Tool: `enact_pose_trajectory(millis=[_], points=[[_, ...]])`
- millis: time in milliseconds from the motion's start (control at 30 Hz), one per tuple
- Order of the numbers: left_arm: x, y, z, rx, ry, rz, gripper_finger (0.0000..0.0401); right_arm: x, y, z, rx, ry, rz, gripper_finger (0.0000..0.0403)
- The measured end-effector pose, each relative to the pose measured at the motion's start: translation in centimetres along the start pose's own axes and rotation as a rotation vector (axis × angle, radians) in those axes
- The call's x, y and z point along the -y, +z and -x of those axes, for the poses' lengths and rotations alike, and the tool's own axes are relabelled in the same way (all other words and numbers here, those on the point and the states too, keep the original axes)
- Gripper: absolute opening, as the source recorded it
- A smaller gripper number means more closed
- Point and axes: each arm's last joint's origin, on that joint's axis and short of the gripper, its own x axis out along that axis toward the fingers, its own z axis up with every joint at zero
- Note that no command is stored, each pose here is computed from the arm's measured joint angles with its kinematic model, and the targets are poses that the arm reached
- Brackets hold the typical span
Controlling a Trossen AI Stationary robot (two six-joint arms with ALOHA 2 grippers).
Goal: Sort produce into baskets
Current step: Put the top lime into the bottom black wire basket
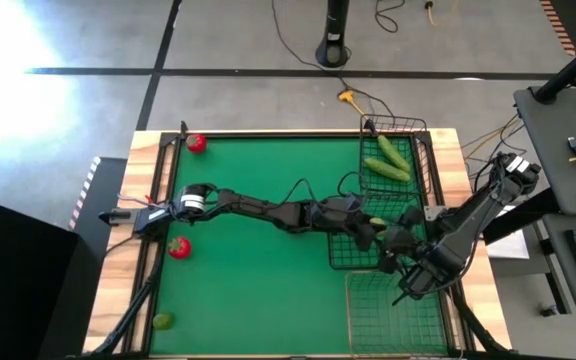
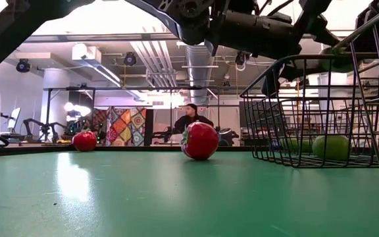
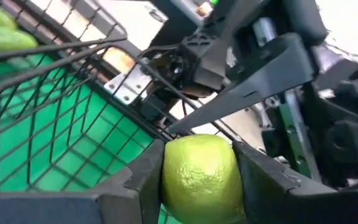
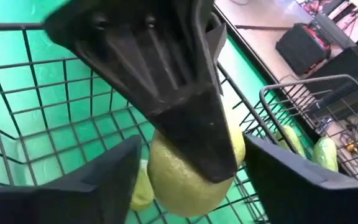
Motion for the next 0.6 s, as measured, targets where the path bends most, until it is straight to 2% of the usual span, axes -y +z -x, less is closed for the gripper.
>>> enact_pose_trajectory(millis=[100, 233, 433, 600], points=[[0.1, 0.0, 0.0, -0.010, -0.018, -0.037, 0.0157, 0.0, 0.0, 0.0, -0.008, 0.004, -0.019, 0.0218], [0.1, -0.1, 0.0, -0.037, -0.032, -0.073, 0.0186, -0.1, 0.5, 0.4, -0.046, 0.034, -0.015, 0.0163], [1.1, 1.7, 1.1, -0.090, -0.125, -0.195, 0.0256, 0.1, 2.9, 2.3, -0.152, 0.128, 0.026, 0.0159], [3.9, 5.3, 4.6, -0.094, -0.116, -0.375, 0.0287, 1.5, 4.8, 4.1, -0.251, 0.153, 0.038, 0.0172]])
